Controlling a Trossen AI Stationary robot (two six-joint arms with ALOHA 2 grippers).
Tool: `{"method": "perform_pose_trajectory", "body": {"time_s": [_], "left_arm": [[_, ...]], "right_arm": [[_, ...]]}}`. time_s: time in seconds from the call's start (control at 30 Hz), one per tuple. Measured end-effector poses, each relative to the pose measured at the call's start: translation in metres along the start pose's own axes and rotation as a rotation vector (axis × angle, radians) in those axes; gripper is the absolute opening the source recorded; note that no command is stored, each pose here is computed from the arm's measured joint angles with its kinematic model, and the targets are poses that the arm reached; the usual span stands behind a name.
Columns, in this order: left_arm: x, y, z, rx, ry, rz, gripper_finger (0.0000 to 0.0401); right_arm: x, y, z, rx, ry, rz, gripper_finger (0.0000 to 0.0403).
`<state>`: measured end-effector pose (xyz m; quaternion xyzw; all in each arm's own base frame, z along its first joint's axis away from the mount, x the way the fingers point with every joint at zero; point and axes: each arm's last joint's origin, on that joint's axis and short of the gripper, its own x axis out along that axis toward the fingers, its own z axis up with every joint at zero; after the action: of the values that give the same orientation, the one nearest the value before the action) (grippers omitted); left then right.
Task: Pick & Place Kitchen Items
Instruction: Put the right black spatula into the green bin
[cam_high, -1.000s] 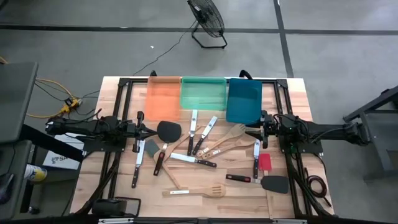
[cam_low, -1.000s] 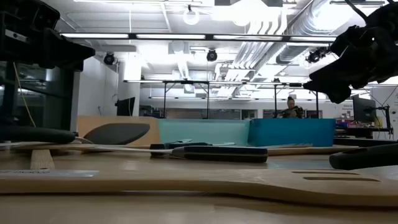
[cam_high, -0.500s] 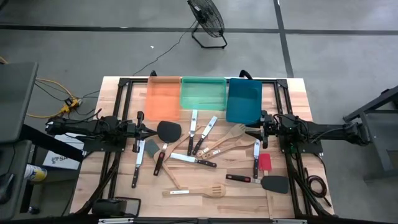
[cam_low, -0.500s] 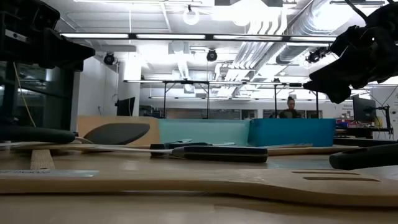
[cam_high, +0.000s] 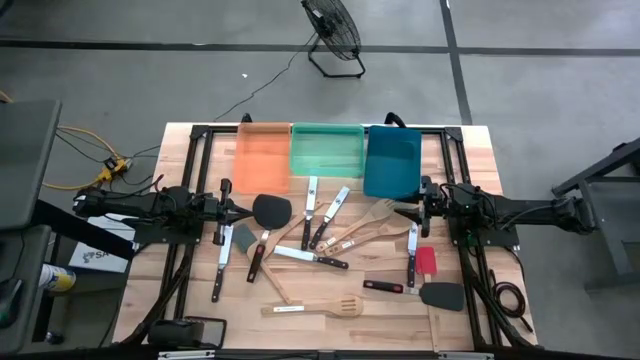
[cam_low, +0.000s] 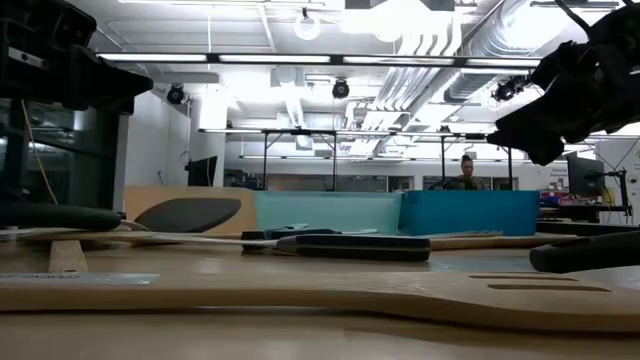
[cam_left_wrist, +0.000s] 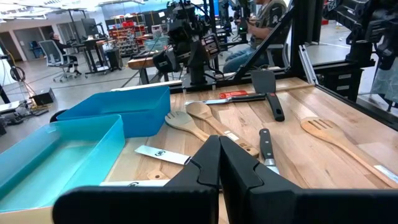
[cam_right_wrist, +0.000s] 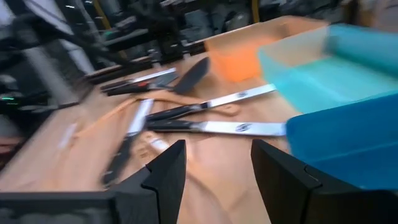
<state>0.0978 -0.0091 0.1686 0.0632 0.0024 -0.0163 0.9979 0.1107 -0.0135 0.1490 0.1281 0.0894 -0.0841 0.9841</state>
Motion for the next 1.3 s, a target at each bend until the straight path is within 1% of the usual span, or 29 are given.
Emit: {"method": "perform_pose_trajectory", "body": {"time_s": [0.07,0.17,0.23,0.3,0.5,0.57,0.63,0.8,0.9,1.0,1.17,1.3], "left_arm": [[0.0,0.0,0.0,0.0,0.0,0.0,0.0],[0.0,0.0,0.0,0.0,0.0,0.0,0.0],[0.0,0.0,0.0,0.0,0.0,0.0,0.0],[0.0,0.0,0.0,0.0,0.0,0.0,0.0],[0.0,0.0,0.0,0.0,0.0,0.0,0.0],[0.0,0.0,0.0,0.0,0.0,0.0,0.0],[0.0,0.0,0.0,0.0,0.0,0.0,0.0],[0.0,0.0,0.0,0.0,0.0,0.0,0.0],[0.0,0.0,0.0,0.0,0.0,0.0,0.0],[0.0,0.0,0.0,0.0,0.0,0.0,0.0],[0.0,0.0,0.0,0.0,0.0,0.0,0.0],[0.0,0.0,0.0,0.0,0.0,0.0,0.0]], "right_arm": [[0.0,-0.001,0.0,-0.016,-0.011,-0.044,0.0174],[0.0,-0.002,0.001,-0.017,-0.019,-0.073,0.0174],[0.0,-0.003,0.002,-0.035,-0.035,-0.12,0.0174],[0.0,-0.004,0.002,-0.011,-0.046,-0.141,0.0174],[0.0,-0.003,0.005,0.332,-0.095,-0.099,0.0174],[0.0,-0.002,0.006,0.41,-0.104,-0.089,0.0174],[0.0,-0.002,0.007,0.451,-0.114,-0.08,0.0174],[-0.001,-0.001,0.009,0.468,-0.126,-0.053,0.0174],[-0.001,0.0,0.013,0.495,-0.158,-0.019,0.0174],[-0.002,0.002,0.018,0.486,-0.159,0.009,0.0174],[-0.005,0.013,0.042,0.461,-0.167,0.101,0.0174],[-0.002,0.023,0.056,0.434,-0.085,0.087,0.0174]]}}
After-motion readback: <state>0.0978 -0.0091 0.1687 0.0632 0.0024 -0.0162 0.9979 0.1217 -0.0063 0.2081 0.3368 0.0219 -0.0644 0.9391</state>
